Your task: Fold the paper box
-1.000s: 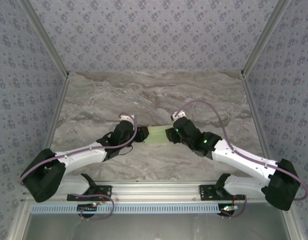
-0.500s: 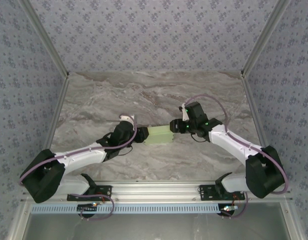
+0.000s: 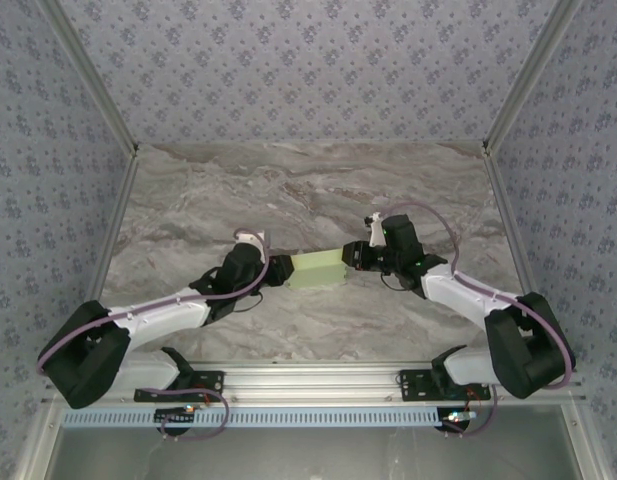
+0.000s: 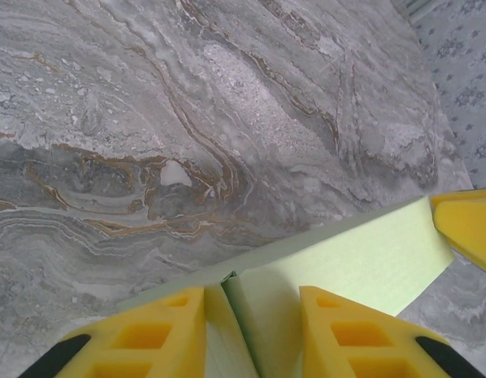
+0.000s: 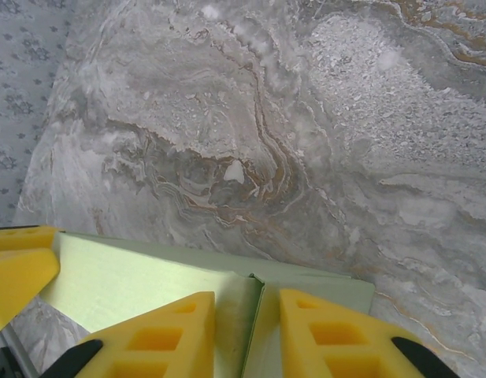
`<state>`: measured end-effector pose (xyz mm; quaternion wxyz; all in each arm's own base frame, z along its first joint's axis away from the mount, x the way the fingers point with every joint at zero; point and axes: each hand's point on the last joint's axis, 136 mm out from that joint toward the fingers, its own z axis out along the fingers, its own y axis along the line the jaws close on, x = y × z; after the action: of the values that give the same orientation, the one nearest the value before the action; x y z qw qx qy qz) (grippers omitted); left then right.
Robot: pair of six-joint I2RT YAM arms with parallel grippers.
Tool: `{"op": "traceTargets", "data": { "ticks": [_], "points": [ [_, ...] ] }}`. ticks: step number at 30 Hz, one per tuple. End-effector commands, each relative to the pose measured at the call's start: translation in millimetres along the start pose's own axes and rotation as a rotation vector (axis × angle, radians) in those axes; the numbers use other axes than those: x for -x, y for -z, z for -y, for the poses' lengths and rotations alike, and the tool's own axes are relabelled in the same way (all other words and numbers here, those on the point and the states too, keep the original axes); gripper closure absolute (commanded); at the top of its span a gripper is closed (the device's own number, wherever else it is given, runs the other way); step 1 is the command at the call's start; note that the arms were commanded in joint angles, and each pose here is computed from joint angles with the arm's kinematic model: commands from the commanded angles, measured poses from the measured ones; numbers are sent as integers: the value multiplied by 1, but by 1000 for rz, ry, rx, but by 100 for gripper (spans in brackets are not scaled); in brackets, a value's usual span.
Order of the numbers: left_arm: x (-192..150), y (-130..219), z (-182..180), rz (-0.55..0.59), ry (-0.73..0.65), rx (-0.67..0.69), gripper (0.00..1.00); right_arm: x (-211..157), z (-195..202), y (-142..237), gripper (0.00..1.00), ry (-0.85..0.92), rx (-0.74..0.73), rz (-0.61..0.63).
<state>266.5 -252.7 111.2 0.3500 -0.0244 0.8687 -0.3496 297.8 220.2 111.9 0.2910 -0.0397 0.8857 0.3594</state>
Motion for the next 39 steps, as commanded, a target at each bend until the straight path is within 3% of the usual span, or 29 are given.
{"op": "traceTargets", "data": {
  "ticks": [1,9,21,31,39],
  "points": [
    [-45,1,-30,-171,17,74,71,-56,32,-8,76,-58,-109,-177],
    [-32,-5,-12,-180,-49,27,74,-49,-7,-17,79,137,-13,-229],
    [-39,-22,-12,-246,-63,1,79,-54,-29,-25,86,186,126,-294],
    [35,-30,-18,-50,-139,69,78,32,-28,-24,81,219,19,-63],
    [74,-48,-9,9,-184,73,77,64,-36,-38,81,257,28,-31]
  ]
}}
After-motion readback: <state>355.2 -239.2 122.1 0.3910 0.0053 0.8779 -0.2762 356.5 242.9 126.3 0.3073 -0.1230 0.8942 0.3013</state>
